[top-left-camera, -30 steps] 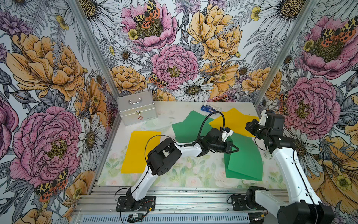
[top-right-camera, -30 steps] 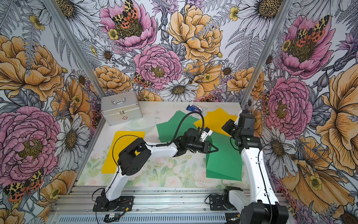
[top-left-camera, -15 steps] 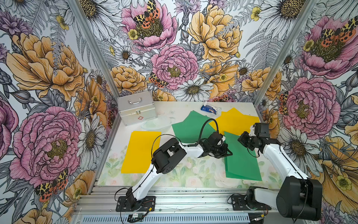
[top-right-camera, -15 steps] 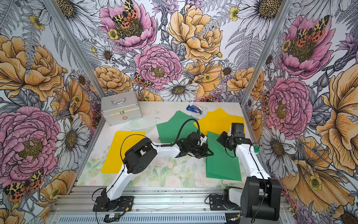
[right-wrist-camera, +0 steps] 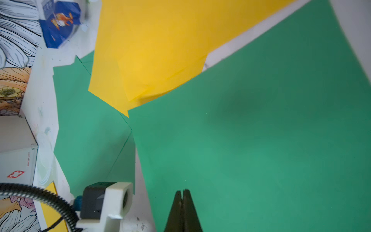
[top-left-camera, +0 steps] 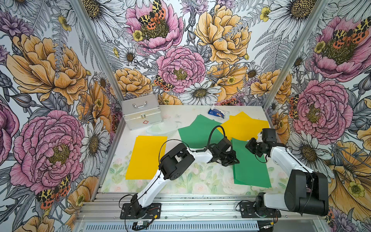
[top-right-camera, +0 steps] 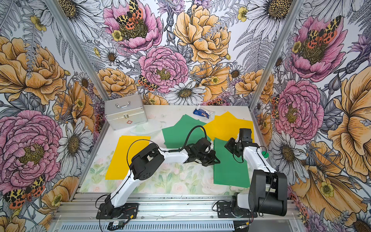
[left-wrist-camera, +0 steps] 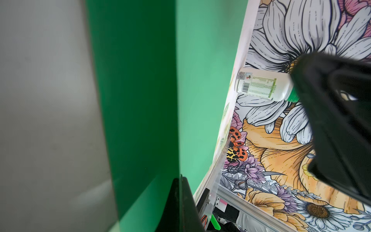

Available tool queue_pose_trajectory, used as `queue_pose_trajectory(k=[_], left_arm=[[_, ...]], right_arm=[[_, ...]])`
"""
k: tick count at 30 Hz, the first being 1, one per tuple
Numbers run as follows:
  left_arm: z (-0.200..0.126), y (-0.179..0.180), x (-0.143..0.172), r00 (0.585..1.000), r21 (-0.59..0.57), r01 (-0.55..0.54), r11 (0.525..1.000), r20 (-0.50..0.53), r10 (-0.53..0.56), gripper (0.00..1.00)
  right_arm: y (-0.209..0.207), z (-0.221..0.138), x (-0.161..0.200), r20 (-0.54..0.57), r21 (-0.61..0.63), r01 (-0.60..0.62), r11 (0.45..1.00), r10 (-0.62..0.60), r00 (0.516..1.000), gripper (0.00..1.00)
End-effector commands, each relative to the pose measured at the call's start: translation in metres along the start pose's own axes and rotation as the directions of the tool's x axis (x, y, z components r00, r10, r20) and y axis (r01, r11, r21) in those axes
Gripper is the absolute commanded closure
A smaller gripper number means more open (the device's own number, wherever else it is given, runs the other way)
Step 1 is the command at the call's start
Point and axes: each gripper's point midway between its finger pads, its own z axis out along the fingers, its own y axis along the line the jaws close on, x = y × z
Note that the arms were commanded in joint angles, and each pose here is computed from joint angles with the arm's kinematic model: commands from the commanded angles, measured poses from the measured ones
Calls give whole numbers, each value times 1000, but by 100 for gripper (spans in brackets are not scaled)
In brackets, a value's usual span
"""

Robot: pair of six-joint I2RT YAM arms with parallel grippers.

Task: Sort the scattered colored papers by color
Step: Place the colored paper.

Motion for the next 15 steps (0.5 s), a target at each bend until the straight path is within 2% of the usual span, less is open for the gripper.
queue_pose_trajectory(k=[1,11,15], left_arm=[[5,-4,-3,999,-3,18,1000,28,-18,100],[14,0,3,998,-16,61,998,36,-61,100],[17,-6,7,999,-6,47,999,25,-47,100]], right_arm=[[-9,11,3,2,5,-26,1000,26,1000,100],[-26,27,10,-24,55,-34,998,36,999,100],[-29,29,9,-21,67,-37,997,38,999,100]])
